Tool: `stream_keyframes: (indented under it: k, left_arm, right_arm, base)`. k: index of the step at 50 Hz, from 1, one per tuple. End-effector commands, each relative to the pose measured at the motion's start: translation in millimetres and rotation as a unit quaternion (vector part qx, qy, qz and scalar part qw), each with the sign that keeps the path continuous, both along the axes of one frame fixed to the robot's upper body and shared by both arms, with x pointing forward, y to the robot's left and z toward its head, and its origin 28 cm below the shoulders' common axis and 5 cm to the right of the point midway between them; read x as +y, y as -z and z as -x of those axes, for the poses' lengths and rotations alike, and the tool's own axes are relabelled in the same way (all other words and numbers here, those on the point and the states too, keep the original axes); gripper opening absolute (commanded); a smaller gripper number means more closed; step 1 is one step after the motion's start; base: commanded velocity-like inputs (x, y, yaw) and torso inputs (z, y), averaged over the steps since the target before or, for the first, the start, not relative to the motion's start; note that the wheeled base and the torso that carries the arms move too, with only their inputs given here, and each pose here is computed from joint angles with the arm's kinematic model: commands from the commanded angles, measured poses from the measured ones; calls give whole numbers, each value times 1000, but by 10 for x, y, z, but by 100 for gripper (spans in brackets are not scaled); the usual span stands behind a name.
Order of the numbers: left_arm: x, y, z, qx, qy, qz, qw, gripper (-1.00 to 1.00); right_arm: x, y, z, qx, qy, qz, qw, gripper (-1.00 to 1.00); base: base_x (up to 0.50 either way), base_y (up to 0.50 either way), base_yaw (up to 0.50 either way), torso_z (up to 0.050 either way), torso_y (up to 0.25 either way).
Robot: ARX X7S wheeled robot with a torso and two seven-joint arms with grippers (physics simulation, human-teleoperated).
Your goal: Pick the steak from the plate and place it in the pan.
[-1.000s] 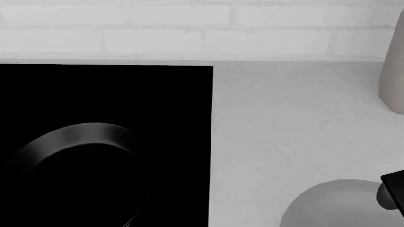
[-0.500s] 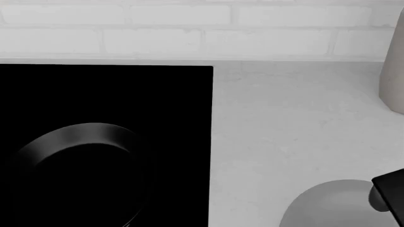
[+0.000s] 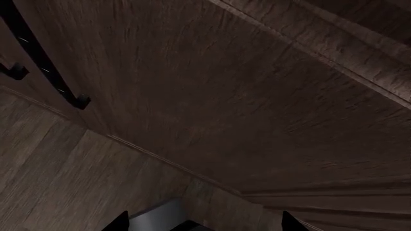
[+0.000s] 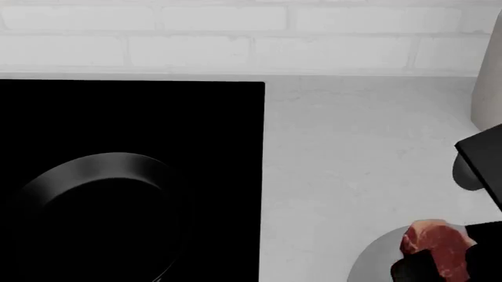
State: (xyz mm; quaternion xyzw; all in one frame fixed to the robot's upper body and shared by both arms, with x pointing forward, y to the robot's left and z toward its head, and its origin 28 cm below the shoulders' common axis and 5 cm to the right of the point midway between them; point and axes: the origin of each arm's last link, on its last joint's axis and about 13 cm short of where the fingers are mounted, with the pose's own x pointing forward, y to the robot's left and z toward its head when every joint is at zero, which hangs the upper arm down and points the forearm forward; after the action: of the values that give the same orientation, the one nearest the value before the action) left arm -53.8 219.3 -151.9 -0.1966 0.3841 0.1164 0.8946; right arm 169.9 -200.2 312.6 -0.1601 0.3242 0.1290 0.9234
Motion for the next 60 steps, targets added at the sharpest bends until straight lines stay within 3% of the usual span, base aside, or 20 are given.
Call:
stream_keyframes:
  k: [1, 24, 41, 60]
  left_arm:
    - [-35, 0, 12, 1, 1, 6, 1000, 100]
    - [-34, -3, 11, 1, 5, -1, 1000, 100]
    - [-33, -6, 9, -3, 7, -4, 1000, 100]
    - [-33, -6, 9, -5, 6, 0, 1000, 100]
  right_arm:
    - [168, -427, -83, -72, -44, 29, 996, -100]
    - [791, -749, -661, -126, -176, 1, 976, -100]
    - [1319, -693, -987, -160, -274, -50, 947, -100]
    - [1879, -468, -1246, -141, -373, -123, 909, -100]
  base:
    - [0, 0, 0, 0, 0]
    - [0, 0, 0, 0, 0]
    - [0, 0, 0, 0, 1]
    - [0, 0, 0, 0, 1]
